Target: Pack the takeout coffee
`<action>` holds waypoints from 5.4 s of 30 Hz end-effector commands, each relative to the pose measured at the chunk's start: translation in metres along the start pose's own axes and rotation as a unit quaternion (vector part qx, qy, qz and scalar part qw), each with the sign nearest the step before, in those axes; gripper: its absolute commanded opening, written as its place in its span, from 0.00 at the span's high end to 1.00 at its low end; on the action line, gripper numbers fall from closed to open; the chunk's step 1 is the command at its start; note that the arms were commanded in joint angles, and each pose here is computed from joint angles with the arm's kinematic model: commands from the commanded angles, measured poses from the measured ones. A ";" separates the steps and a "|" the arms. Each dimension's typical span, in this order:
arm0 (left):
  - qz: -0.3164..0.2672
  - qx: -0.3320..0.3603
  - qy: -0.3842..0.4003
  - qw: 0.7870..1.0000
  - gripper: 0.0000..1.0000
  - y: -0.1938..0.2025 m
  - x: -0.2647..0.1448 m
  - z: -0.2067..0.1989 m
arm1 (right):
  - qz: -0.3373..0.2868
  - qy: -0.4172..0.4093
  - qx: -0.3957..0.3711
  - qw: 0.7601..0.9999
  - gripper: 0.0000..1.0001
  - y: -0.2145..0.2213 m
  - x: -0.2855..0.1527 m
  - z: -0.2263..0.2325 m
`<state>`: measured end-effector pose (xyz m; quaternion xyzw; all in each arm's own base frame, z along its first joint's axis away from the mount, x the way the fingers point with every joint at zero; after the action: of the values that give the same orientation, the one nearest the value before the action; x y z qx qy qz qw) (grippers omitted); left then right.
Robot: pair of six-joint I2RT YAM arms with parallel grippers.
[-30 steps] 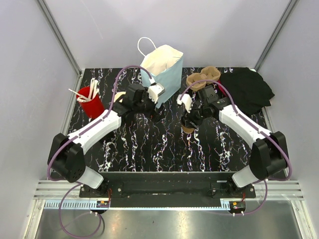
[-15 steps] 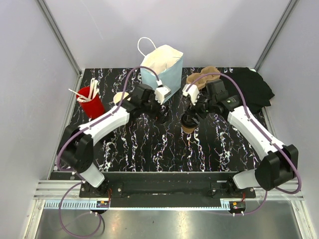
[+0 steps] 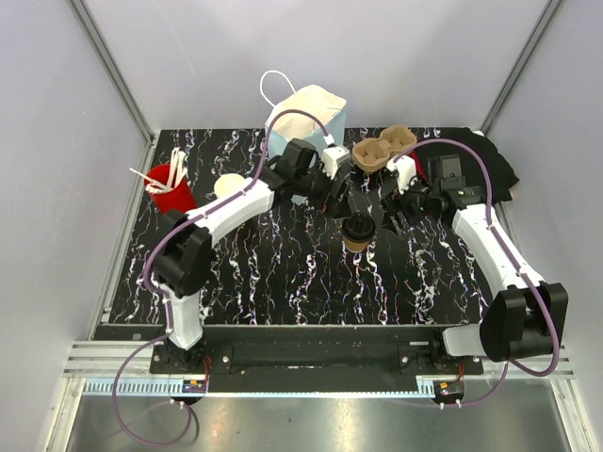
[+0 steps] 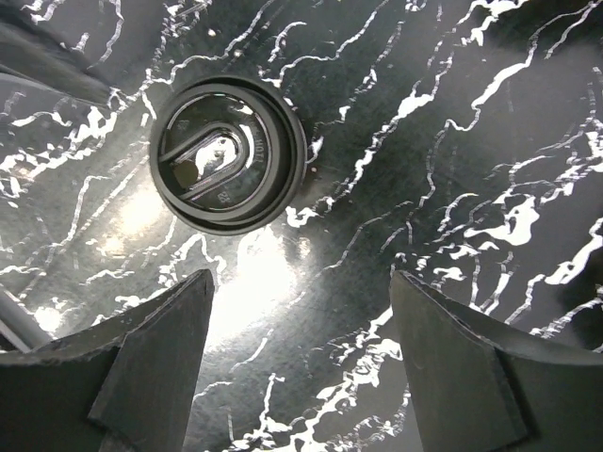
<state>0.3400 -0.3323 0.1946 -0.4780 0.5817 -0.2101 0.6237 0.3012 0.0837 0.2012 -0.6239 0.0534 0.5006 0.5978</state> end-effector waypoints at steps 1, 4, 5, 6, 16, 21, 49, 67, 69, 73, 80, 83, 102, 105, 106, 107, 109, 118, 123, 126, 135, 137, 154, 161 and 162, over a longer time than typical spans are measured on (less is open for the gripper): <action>-0.024 -0.029 0.035 0.999 0.01 -0.015 0.019 0.003 | -0.026 -0.025 0.024 0.999 0.20 -0.004 -0.004 0.004; -0.021 -0.041 0.047 0.998 0.01 -0.013 0.029 0.005 | -0.027 -0.026 0.033 0.999 0.20 0.000 -0.002 0.000; -0.019 -0.045 0.049 0.998 0.01 -0.011 0.031 0.007 | -0.028 -0.028 0.035 0.999 0.20 0.000 -0.002 -0.001; -0.016 -0.049 0.051 0.997 0.01 -0.009 0.033 0.006 | -0.028 -0.029 0.038 0.998 0.21 0.001 -0.002 -0.002; -0.005 -0.075 0.085 0.994 0.01 0.001 0.053 0.009 | -0.030 -0.038 0.060 0.997 0.23 0.007 -0.004 -0.009; 0.004 -0.084 0.090 0.992 0.02 0.010 0.059 0.010 | -0.032 -0.043 0.060 0.997 0.24 0.006 -0.004 -0.008; 0.011 -0.131 0.139 0.982 0.35 0.049 0.071 0.009 | -0.009 -0.171 0.132 0.976 0.38 -0.007 0.030 -0.013; 0.018 -0.143 0.146 0.979 0.33 0.059 0.075 0.007 | 0.009 -0.239 0.262 0.935 0.58 -0.006 0.061 -0.045; 0.019 -0.144 0.146 0.979 0.33 0.060 0.075 0.007 | 0.011 -0.247 0.269 0.931 0.59 -0.005 0.064 -0.045; 0.017 -0.144 0.145 0.979 0.33 0.058 0.074 0.007 | 0.015 -0.258 0.279 0.925 0.59 -0.004 0.066 -0.044; 0.017 -0.144 0.146 0.978 0.33 0.059 0.073 0.006 | 0.021 -0.279 0.293 0.914 0.59 -0.001 0.071 -0.042; 0.016 -0.144 0.147 0.978 0.33 0.057 0.073 0.006 | 0.026 -0.281 0.292 0.914 0.59 0.001 0.074 -0.040; 0.014 -0.147 0.150 0.978 0.33 0.057 0.072 0.005 | 0.053 -0.302 0.304 0.902 0.63 0.012 0.092 -0.031; 0.014 -0.145 0.149 0.978 0.33 0.058 0.072 0.005 | 0.054 -0.304 0.304 0.901 0.65 0.013 0.093 -0.031; 0.015 -0.146 0.148 0.978 0.33 0.058 0.072 0.006 | 0.055 -0.303 0.305 0.901 0.66 0.014 0.093 -0.031; 0.015 -0.146 0.148 0.978 0.33 0.059 0.072 0.005 | 0.057 -0.303 0.308 0.900 0.66 0.015 0.094 -0.031; 0.019 -0.148 0.148 0.978 0.33 0.062 0.074 0.005 | 0.059 -0.302 0.308 0.900 0.67 0.016 0.096 -0.031; 0.020 -0.146 0.142 0.979 0.33 0.064 0.074 0.006 | 0.083 -0.232 0.299 0.922 0.76 0.033 0.109 -0.042; 0.022 -0.142 0.138 0.980 0.33 0.064 0.073 0.006 | 0.095 -0.188 0.272 0.939 0.77 0.037 0.114 -0.038; 0.023 -0.141 0.135 0.980 0.33 0.065 0.073 0.007 | 0.099 -0.157 0.265 0.946 0.77 0.039 0.117 -0.043; 0.026 -0.138 0.130 0.981 0.33 0.065 0.072 0.007 | 0.060 -0.151 0.247 0.955 0.66 0.005 0.095 -0.038; 0.026 -0.139 0.126 0.982 0.33 0.066 0.071 0.008 | 0.045 -0.157 0.245 0.956 0.60 -0.007 0.086 -0.035; 0.020 -0.147 0.112 0.983 0.33 0.064 0.069 0.016 | 0.050 -0.230 0.307 0.922 0.39 -0.002 0.066 -0.012; 0.017 -0.157 0.104 0.982 0.33 0.064 0.069 0.021 | 0.068 -0.248 0.325 0.910 0.42 0.010 0.073 -0.008; 0.016 -0.157 0.104 0.982 0.33 0.064 0.069 0.021 | 0.071 -0.251 0.328 0.908 0.42 0.011 0.075 -0.007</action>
<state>0.3486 -0.3640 0.1206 -0.5299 0.6920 -0.1935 0.4504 0.3367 0.1100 0.1392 -0.2643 0.1204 0.6249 0.7247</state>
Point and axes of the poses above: each gripper's point midway between its finger pads, its own x axis out along the fingers, its own z axis along the line the jaws close on, y = z × x, the point moved 5 cm from there along -x, back along the fingers, and after that the axes turned 14 degrees about x, right-handed, at the moved point
